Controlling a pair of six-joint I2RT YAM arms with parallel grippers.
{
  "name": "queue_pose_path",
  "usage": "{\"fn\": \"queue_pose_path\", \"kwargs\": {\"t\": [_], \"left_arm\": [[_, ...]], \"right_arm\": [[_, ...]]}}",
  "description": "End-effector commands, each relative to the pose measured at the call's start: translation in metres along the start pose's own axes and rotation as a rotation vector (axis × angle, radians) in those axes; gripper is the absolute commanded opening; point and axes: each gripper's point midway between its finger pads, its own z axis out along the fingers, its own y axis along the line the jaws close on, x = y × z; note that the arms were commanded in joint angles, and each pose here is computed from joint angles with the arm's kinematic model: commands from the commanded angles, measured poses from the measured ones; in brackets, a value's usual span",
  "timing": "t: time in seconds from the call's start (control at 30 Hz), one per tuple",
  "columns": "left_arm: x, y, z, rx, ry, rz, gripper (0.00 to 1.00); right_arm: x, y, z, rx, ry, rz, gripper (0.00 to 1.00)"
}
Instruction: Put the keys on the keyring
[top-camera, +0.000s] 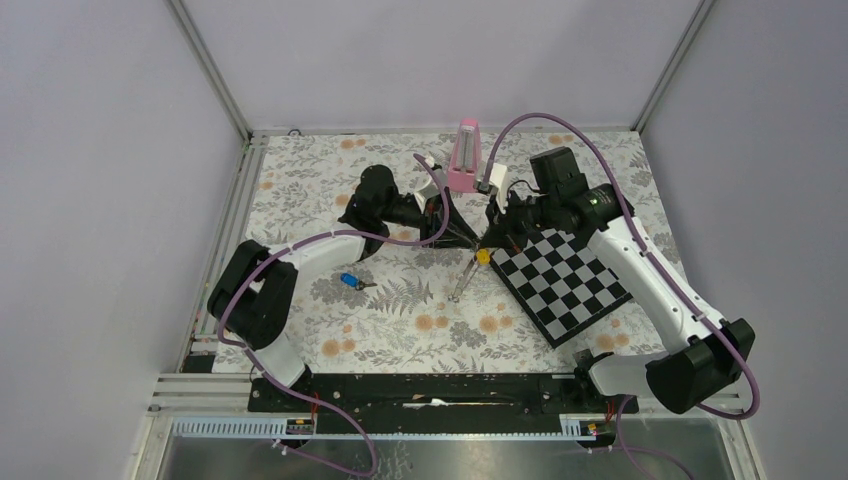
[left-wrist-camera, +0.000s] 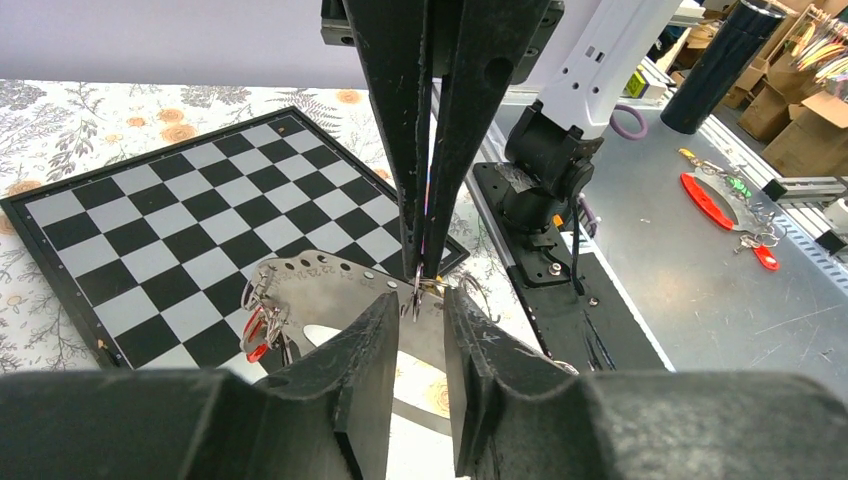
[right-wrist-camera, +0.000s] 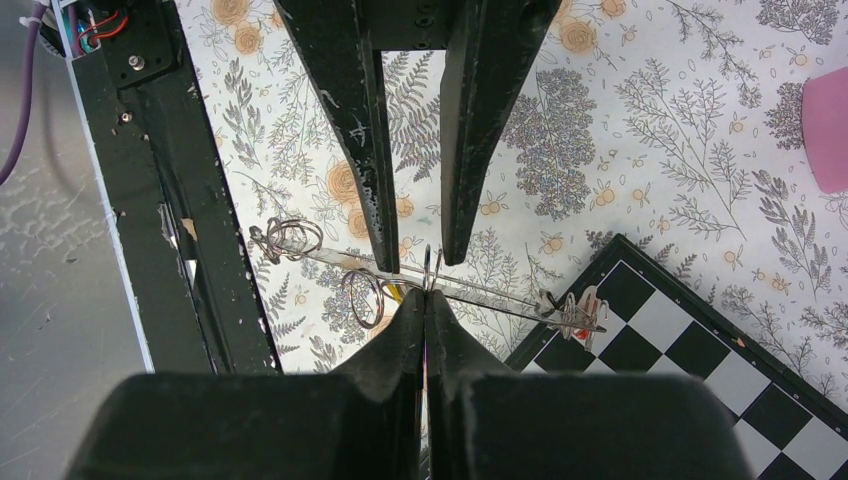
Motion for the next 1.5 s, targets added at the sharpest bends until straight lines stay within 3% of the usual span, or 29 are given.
{"fn": "queue_pose_path", "kwargs": {"t": [0.0,0.17,0.3,0.4,0.7,1.1,1.23,1.47], "left_arm": [[-0.007,0.002,0.004,0.020,-0.003,0.062,0.26],[-0.008,0.003,0.004,0.019,-0.006,0.060,0.16],[-0.009,0.002,0.006,0.023,-0.011,0.053,0.01],[-0.010,-0.001,0.005,0.021,-0.025,0.048,0.00],[-0.026,-0.008,-0.001,-0.026,-0.110,0.011,0.00],[-0.040,-0.012,-0.001,-0.040,-0.178,-0.032,0.00],[-0.040,-0.012,-0.001,-0.036,-0.194,-0.050,0.00],[-0.043,-0.016,-0.002,-0.027,-0.208,-0.065,0.00]], "right_arm": [[-0.018,0.009,-0.006,-0.015,-0.074,-0.063,0.00],[-0.017,0.009,-0.005,-0.016,-0.076,-0.063,0.00],[-0.016,0.009,-0.004,-0.018,-0.078,-0.061,0.00],[-0.017,0.008,-0.005,-0.011,-0.084,-0.058,0.00],[-0.016,0.002,-0.021,0.046,-0.153,-0.030,0.33],[-0.004,0.023,-0.016,-0.070,-0.203,-0.032,0.51],[-0.003,0.020,-0.009,-0.081,-0.211,-0.019,0.46],[0.000,0.018,-0.004,-0.084,-0.219,-0.026,0.10]]}}
